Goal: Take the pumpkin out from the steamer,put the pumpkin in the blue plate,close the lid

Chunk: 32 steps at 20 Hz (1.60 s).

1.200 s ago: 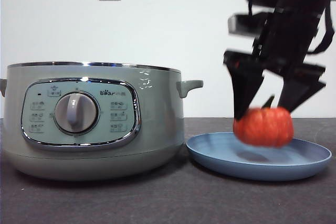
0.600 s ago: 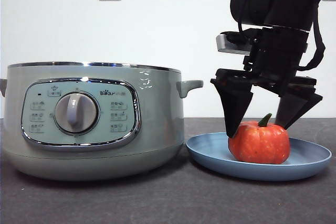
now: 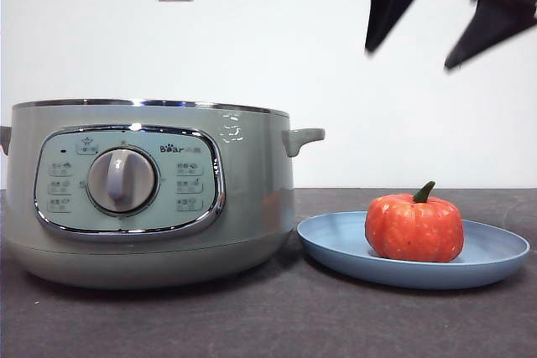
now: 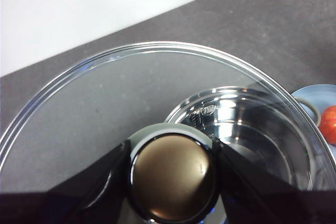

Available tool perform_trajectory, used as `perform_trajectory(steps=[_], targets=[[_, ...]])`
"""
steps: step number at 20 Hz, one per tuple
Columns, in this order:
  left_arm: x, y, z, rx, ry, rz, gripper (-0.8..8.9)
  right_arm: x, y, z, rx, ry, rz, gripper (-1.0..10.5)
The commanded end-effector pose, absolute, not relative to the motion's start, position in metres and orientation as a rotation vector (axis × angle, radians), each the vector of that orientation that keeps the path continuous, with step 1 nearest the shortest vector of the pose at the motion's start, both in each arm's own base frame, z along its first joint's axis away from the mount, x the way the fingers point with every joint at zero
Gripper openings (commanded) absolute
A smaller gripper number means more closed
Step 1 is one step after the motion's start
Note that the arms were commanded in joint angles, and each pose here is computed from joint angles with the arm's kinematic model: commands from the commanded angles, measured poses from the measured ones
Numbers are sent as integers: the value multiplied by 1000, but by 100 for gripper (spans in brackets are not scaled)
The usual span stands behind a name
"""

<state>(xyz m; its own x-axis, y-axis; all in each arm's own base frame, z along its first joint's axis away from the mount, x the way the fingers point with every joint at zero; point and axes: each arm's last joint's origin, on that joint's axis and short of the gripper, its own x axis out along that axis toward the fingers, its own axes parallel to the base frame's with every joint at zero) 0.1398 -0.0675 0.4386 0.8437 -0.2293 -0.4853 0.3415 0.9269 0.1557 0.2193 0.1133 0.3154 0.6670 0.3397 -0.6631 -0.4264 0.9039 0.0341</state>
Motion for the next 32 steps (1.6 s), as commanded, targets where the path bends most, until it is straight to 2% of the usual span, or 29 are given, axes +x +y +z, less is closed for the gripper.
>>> perform_trajectory(steps=[1, 5, 9, 13, 17, 32], targets=[[149, -73, 442, 241, 446, -318, -8, 206, 106, 329, -104, 652, 406, 563], [170, -84, 432, 280, 499, -324, -8, 190, 95, 346, -99, 564, 329, 563], [194, -98, 418, 299, 556, -342, -8, 187, 92, 348, -100, 563, 309, 563], [216, -120, 406, 272, 579, -484, -8, 187, 92, 347, -101, 565, 309, 563], [229, -140, 389, 302, 635, -525, -8, 187, 92, 347, -101, 565, 308, 563], [263, -163, 350, 332, 767, -551, -8, 186, 92, 347, -101, 565, 308, 563]])
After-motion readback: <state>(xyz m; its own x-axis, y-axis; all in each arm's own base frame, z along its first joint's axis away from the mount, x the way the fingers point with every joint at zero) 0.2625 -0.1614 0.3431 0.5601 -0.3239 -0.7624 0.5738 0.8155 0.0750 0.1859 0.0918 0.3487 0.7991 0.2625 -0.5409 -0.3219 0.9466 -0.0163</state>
